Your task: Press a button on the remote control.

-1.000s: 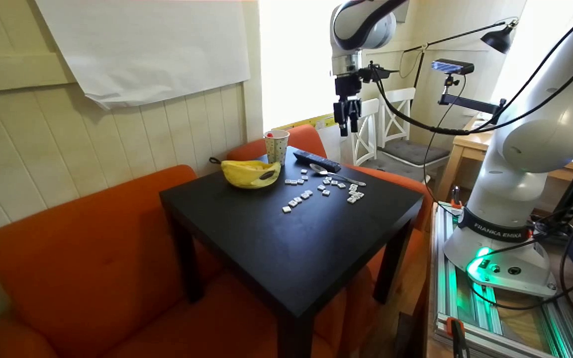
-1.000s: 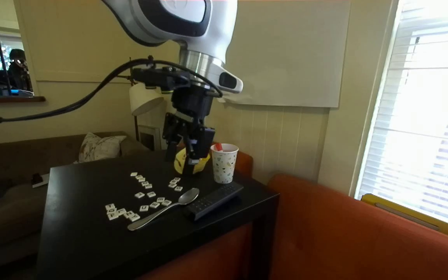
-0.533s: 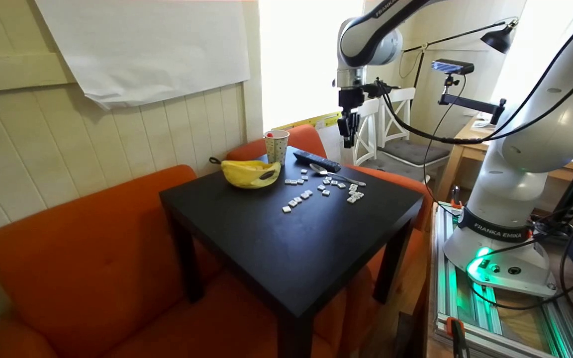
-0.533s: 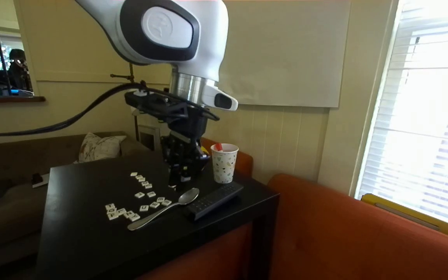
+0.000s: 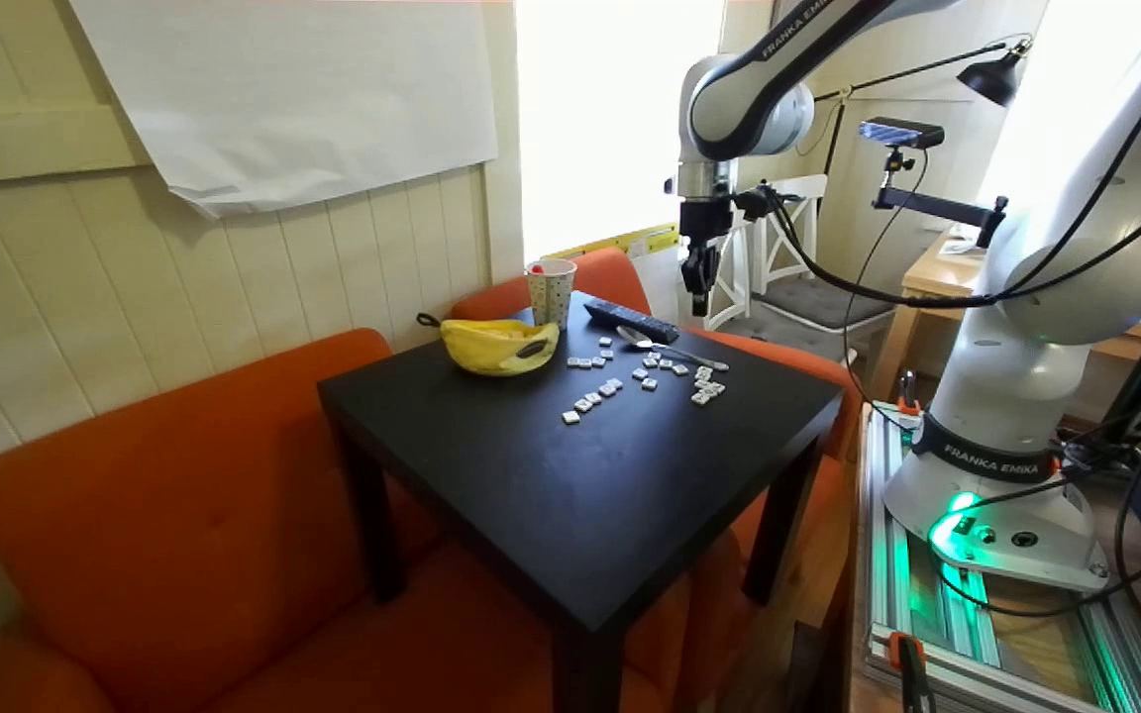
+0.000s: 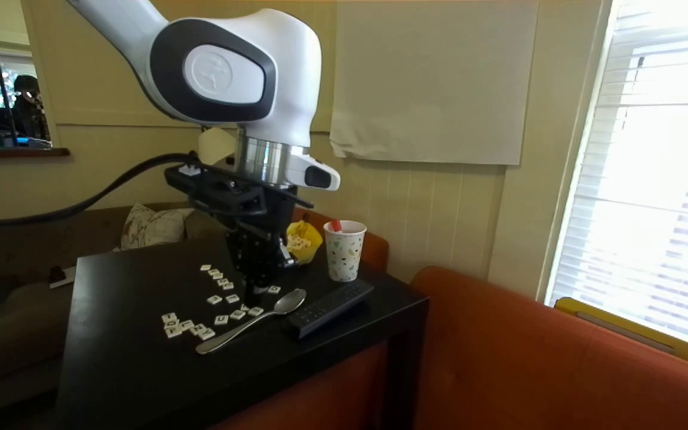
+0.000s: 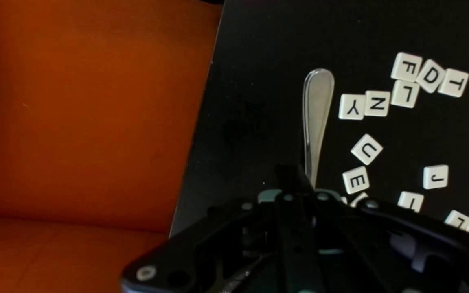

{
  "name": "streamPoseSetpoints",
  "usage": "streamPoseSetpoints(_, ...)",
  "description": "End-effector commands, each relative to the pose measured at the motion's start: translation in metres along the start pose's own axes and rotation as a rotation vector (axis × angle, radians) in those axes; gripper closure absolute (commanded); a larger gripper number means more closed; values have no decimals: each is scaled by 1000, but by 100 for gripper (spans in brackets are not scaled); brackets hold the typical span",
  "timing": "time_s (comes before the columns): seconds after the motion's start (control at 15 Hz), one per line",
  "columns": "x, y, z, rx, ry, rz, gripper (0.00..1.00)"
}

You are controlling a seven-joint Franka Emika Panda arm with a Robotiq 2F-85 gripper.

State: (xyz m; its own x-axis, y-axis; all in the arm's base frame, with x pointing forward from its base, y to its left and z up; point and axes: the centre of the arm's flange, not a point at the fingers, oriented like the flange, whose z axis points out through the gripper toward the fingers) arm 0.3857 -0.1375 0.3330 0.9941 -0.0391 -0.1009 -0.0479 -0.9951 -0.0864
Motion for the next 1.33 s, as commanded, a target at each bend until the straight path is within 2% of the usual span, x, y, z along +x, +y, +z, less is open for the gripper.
streamPoseSetpoints(0.0, -5, -13, 3, -2, 82, -27, 100)
streamPoseSetpoints(0.27, 12, -24, -5, -50, 136, -40, 100)
streamPoseSetpoints(0.73, 21, -31, -9, -153, 90, 1, 100)
streamPoseSetpoints(0.87, 24, -33, -10, -162, 60, 12, 100)
streamPoseSetpoints(0.93, 21, -34, -14, -133, 10, 2, 100)
streamPoseSetpoints(1.0, 17, -33, -6, -131, 66, -6, 99)
streamPoseSetpoints(1.27, 17, -33, -9, -128, 28, -4, 99)
